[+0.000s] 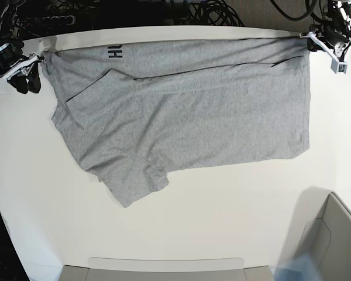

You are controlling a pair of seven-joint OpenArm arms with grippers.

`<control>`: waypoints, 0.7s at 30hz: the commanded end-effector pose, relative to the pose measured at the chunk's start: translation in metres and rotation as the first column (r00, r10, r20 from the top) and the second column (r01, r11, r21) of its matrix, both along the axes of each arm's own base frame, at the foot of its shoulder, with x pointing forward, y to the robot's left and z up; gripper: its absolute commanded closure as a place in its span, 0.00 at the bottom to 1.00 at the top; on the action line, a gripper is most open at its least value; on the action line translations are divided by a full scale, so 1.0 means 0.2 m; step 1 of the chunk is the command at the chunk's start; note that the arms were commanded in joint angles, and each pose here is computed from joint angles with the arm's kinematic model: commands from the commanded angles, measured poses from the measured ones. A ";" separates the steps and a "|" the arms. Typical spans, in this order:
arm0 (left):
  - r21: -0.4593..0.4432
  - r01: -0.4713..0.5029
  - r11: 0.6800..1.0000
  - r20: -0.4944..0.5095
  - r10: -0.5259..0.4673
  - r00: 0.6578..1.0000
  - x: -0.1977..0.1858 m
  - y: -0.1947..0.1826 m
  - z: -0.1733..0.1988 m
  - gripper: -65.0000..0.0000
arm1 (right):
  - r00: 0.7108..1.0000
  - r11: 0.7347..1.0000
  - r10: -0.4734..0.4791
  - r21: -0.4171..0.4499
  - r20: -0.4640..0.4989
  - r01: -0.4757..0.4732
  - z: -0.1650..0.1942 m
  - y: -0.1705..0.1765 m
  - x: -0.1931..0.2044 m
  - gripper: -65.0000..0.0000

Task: Fold the T-shirt properly
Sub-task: 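Open both grippers and release the shirt edge, then move both grippers down to the hem corners of the shirt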

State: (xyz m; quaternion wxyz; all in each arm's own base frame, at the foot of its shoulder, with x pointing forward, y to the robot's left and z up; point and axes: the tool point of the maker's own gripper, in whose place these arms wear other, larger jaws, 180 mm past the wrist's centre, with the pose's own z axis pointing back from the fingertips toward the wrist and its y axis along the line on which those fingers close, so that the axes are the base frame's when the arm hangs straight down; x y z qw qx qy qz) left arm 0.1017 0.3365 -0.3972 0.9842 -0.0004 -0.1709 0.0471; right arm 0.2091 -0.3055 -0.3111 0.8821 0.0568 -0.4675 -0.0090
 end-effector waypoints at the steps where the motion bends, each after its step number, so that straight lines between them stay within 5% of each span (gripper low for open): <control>1: 0.054 0.015 0.998 0.080 -0.020 0.997 0.10 0.06 0.12 0.67 | 0.998 1.000 0.015 -0.022 0.061 -0.013 0.09 -0.01 0.05 0.63; 6: 0.112 0.013 0.994 0.235 -0.039 0.971 0.32 0.08 0.31 0.67 | 0.984 0.997 0.080 -0.031 0.157 -0.076 0.20 0.09 0.27 0.63; 9: 0.112 0.017 0.994 0.317 -0.052 0.947 0.47 0.06 0.39 0.67 | 0.972 0.982 0.171 -0.110 0.160 -0.155 0.21 0.20 0.44 0.63; 13: 0.096 0.055 0.994 0.394 -0.089 0.915 0.66 -0.02 0.46 0.67 | 0.974 0.959 0.211 -0.213 0.087 -0.188 0.17 0.26 0.65 0.63; 21: 0.066 0.158 0.985 0.415 -0.171 0.894 0.79 -0.20 0.45 0.67 | 0.978 0.960 0.193 -0.191 -0.083 -0.206 -0.06 0.29 1.05 0.63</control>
